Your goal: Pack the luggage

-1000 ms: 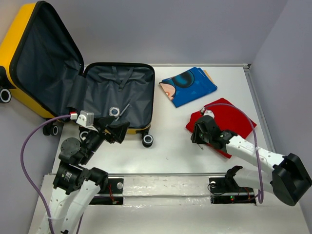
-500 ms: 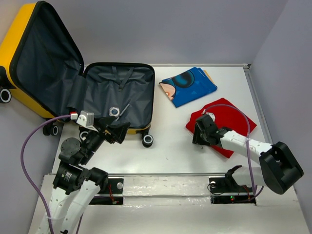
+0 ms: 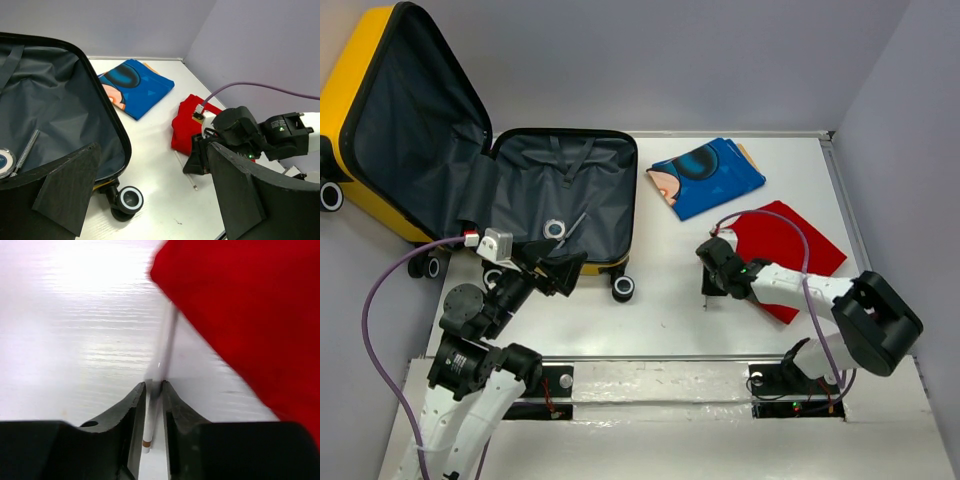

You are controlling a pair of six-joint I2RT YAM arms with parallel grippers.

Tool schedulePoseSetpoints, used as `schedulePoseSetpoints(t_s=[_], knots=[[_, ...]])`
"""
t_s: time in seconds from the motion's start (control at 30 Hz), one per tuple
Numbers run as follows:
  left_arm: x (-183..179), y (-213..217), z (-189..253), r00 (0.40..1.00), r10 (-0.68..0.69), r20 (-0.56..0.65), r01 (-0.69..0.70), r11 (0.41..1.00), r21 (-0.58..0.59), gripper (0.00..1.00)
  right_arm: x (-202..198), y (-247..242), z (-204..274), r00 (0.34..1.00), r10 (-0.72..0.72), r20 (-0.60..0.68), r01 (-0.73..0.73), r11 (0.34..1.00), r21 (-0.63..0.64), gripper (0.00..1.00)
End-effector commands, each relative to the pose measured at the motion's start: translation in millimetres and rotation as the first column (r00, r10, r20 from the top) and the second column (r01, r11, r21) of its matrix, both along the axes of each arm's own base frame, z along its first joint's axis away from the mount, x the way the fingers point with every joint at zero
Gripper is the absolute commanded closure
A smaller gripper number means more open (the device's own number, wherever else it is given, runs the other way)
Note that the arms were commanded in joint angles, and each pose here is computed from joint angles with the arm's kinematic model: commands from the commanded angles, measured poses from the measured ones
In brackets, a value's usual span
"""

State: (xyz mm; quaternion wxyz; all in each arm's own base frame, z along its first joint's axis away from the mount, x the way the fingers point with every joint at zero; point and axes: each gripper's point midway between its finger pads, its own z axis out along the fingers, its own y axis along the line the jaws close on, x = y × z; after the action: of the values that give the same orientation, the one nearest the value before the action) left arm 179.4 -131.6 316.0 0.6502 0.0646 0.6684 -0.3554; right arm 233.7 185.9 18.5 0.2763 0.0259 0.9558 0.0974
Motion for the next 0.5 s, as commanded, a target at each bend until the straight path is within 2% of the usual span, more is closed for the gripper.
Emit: schedulePoseSetpoints(t_s=[0.0,0.03,0.1,0.13,0.17,0.2,0.33,0.43,0.47], knots=[[-5,-2,18,0.997,-0.019,0.069,0.02,1.0,-0.016,0.01,-30,2,-37,0.992,-0.007,-0.127,-0.008,0.992,-0.124,0.65],[-6,-2,19,0.997,-0.023,0.072,0.024,1.0,-0.017,0.01,-30,5,-39,0.991,-0.002,-0.132,-0.016,0.991,-0.136,0.62],[-6,-1,18,0.998,-0.016,0.068,0.017,1.0,-0.018,0.01,-32,7,-43,0.989,0.01,-0.145,-0.034,0.986,-0.164,0.62],[-7,-1,20,0.997,-0.017,0.075,0.019,1.0,-0.021,0.01,-31,8,-45,0.989,0.017,-0.146,-0.045,0.981,-0.187,0.73],[-8,0,20,0.997,-0.015,0.079,0.017,1.0,-0.021,0.01,-29,8,-45,0.99,0.012,-0.143,-0.04,0.979,-0.198,0.79],[-8,1,22,0.996,-0.012,0.084,0.014,1.0,-0.024,0.01,-27,7,-46,0.99,0.005,-0.137,-0.033,0.978,-0.206,0.92],[-8,1,22,0.997,-0.009,0.082,0.011,1.0,-0.024,0.01,-23,16,-36,0.994,0.029,-0.106,-0.05,0.979,-0.198,0.93],[-9,3,23,0.996,-0.003,0.087,0.006,1.0,-0.031,0.01,-14,44,8,0.996,0.088,0.013,-0.086,0.988,-0.129,0.93],[-10,4,23,0.996,0.001,0.086,0.002,0.999,-0.033,0.01,-7,65,43,0.986,0.131,0.098,-0.126,0.99,-0.06,0.93]])
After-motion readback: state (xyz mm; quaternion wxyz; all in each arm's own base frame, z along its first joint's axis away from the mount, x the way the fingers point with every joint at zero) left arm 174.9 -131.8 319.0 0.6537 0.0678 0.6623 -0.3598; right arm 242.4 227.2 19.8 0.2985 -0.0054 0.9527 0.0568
